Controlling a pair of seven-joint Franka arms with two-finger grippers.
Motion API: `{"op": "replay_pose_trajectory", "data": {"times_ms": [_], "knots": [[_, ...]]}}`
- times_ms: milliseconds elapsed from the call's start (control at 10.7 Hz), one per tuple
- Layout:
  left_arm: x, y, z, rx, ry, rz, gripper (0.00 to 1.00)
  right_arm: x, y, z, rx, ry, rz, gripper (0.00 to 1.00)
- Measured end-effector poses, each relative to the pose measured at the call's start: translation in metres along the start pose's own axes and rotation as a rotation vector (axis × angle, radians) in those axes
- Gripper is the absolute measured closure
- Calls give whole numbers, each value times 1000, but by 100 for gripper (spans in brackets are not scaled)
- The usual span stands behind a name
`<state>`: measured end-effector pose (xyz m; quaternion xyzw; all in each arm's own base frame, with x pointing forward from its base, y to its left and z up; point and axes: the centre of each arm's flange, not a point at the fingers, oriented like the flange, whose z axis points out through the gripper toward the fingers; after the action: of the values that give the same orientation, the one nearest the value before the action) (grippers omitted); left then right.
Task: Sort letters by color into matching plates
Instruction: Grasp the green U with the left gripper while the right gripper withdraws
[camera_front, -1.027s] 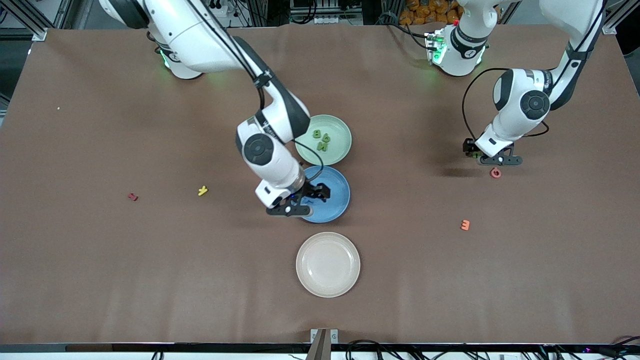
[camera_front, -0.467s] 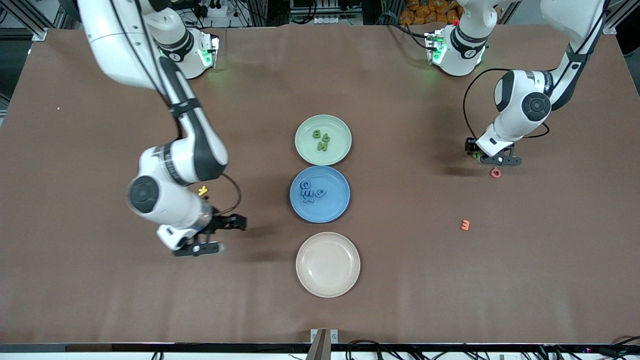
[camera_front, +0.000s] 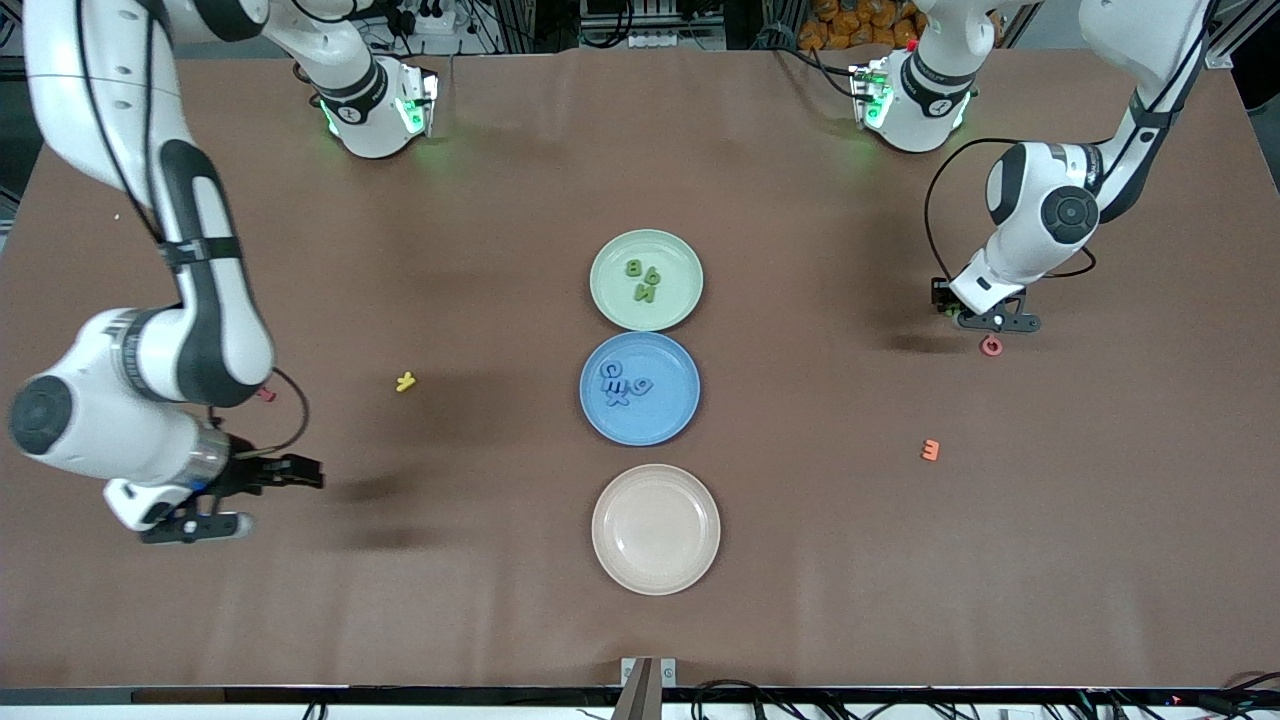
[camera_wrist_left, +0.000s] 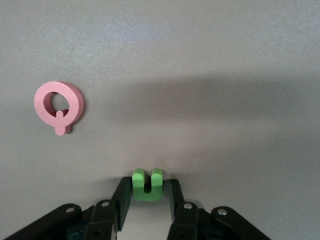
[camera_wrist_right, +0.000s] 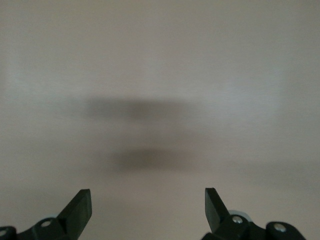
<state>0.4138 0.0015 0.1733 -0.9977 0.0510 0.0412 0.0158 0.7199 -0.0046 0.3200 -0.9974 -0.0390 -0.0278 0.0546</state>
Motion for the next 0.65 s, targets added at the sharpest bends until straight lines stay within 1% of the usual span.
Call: {"op": "replay_pose_trajectory", "data": {"times_ms": [93, 187, 280, 467, 654], "knots": [[1, 1, -1, 0, 2, 2, 69, -4, 29, -8, -1, 0, -18, 0], [1, 1, -2, 1, 5, 3, 74, -8, 50, -15, -17, -8, -23, 0], [2, 1, -2, 1, 5, 2, 74, -13, 62, -23, -39, -25, -20, 0], [11, 0, -8, 3, 28, 3, 74, -28, 73, -46, -61, -107, -16, 0], [27, 9, -20, 8, 64, 28, 74, -52, 71, -87, -70, -192, -19, 0]]}}
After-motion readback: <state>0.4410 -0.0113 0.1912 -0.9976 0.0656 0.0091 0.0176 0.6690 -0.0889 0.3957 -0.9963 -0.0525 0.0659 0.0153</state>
